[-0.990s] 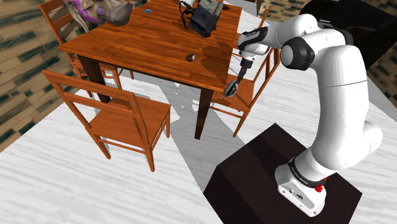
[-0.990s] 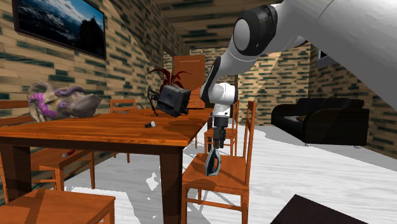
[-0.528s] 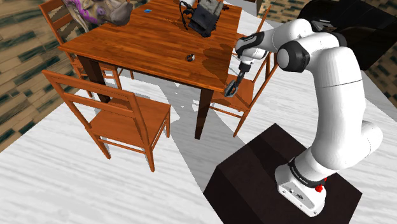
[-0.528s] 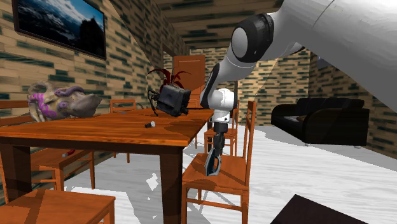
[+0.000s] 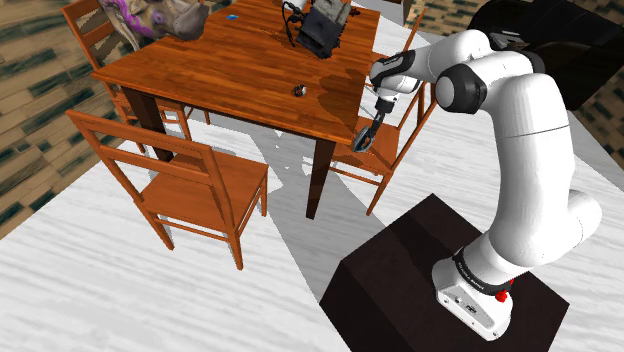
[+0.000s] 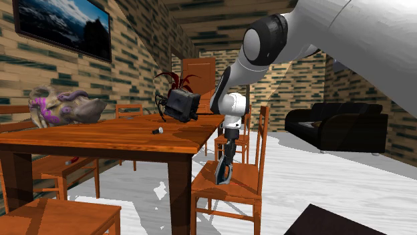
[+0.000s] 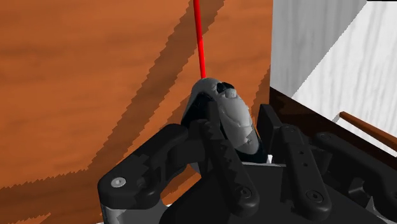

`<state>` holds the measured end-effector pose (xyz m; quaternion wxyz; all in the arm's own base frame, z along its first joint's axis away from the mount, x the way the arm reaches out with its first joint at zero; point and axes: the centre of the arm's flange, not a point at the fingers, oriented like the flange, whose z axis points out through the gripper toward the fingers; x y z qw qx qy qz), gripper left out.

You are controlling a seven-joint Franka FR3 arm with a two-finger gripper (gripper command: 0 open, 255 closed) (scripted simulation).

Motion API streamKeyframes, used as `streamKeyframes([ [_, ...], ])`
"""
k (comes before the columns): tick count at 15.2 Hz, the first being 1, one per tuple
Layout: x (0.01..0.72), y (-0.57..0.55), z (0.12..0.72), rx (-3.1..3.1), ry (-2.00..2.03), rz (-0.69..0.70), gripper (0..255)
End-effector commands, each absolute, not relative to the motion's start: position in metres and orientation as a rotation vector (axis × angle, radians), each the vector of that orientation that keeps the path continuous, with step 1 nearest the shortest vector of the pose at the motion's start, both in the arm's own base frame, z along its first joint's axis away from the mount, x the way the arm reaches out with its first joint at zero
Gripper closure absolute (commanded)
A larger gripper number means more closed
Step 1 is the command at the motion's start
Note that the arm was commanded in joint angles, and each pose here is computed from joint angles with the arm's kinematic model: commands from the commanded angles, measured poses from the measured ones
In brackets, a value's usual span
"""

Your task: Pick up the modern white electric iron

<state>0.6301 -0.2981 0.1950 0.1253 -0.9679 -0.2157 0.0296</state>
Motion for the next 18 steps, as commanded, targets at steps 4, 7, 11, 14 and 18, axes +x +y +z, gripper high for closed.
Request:
streamKeyframes([
  [4, 0.630, -0.299, 0.211, -2.819, -0.628, 0.087, 255],
  [7, 0.630, -0.299, 0.227, -2.819, -0.628, 0.087, 255],
  [11, 0.630, -0.299, 0.248, -2.819, -0.628, 0.087, 255],
  [14, 0.630, -0.299, 0.263, -2.819, -0.628, 0.087, 255],
  [18, 0.630, -0.299, 0.275, -2.819, -0.628, 0.087, 255],
])
